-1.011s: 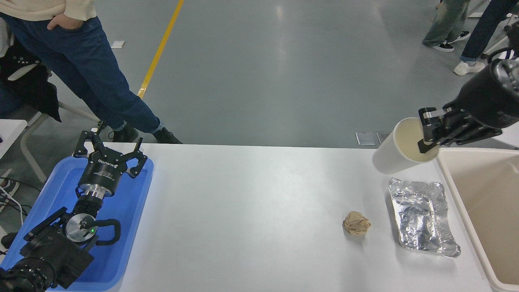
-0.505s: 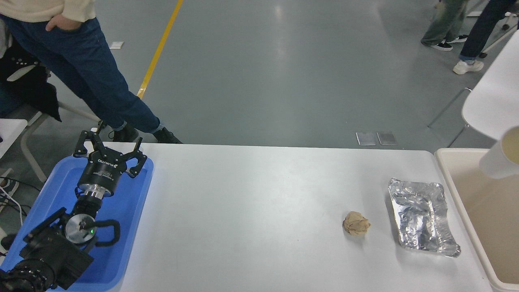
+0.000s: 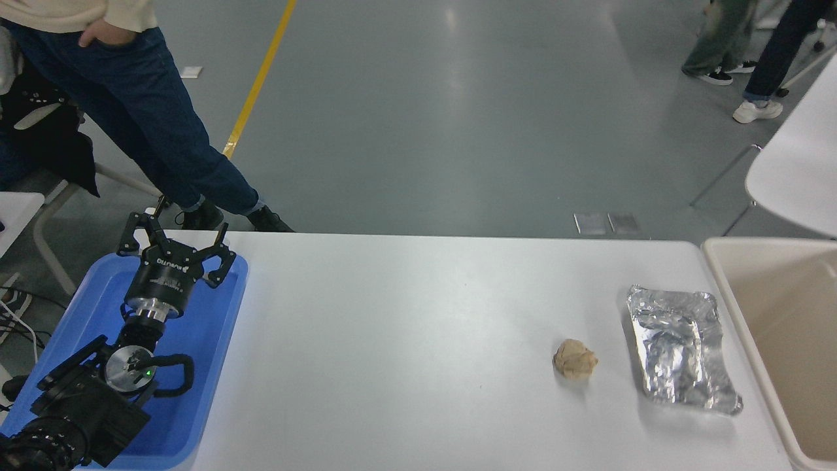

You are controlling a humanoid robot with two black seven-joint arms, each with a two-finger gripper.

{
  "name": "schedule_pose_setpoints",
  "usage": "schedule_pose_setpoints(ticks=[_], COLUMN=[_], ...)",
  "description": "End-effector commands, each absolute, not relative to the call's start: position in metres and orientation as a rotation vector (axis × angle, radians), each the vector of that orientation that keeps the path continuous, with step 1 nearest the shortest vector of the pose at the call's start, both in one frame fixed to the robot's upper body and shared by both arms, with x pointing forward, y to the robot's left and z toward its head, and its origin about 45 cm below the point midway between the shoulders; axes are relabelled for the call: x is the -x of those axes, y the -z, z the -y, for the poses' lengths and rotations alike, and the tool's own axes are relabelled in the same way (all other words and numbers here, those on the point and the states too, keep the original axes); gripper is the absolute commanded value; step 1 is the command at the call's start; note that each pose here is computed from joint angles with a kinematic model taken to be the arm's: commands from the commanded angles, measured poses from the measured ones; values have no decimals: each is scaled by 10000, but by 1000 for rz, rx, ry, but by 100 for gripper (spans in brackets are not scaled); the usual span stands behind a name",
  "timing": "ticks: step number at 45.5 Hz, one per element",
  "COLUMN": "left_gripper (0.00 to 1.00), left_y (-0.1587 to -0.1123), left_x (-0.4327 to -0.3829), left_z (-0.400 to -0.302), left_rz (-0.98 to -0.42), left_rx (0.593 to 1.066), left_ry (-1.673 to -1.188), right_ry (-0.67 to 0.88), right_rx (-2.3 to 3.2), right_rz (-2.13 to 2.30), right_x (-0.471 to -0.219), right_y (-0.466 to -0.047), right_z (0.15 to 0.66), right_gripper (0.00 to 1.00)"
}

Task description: Pick up paper cup place in dustbin

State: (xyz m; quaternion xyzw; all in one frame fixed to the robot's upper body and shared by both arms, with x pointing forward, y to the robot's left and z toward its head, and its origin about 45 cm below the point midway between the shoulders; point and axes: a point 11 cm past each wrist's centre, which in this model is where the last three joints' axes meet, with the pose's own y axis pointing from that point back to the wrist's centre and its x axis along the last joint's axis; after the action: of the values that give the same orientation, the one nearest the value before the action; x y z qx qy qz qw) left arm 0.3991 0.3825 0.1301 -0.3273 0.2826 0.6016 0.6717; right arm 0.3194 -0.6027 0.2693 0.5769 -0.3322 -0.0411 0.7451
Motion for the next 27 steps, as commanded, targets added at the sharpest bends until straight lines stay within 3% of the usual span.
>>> schedule_pose_setpoints(ticks=[1, 15, 27], left_gripper=[100, 100, 100], left_y=[-1302, -1302, -1302], left_x=[-3992, -3992, -3992], left_z=[-3825, -3825, -3825], left_rz=[-637, -637, -637], left_rx=[737, 737, 737], left_ry=[-1355, -1355, -1355], right_ry=[-8, -147, -34], right_rx=[-1184, -1078, -968], right_rz=[876, 985, 1038], right_x=[-2920, -2847, -2762], right_y=[-1966, -1334, -1084], right_z=[6319, 6280, 6194], right_gripper=[0, 0, 0])
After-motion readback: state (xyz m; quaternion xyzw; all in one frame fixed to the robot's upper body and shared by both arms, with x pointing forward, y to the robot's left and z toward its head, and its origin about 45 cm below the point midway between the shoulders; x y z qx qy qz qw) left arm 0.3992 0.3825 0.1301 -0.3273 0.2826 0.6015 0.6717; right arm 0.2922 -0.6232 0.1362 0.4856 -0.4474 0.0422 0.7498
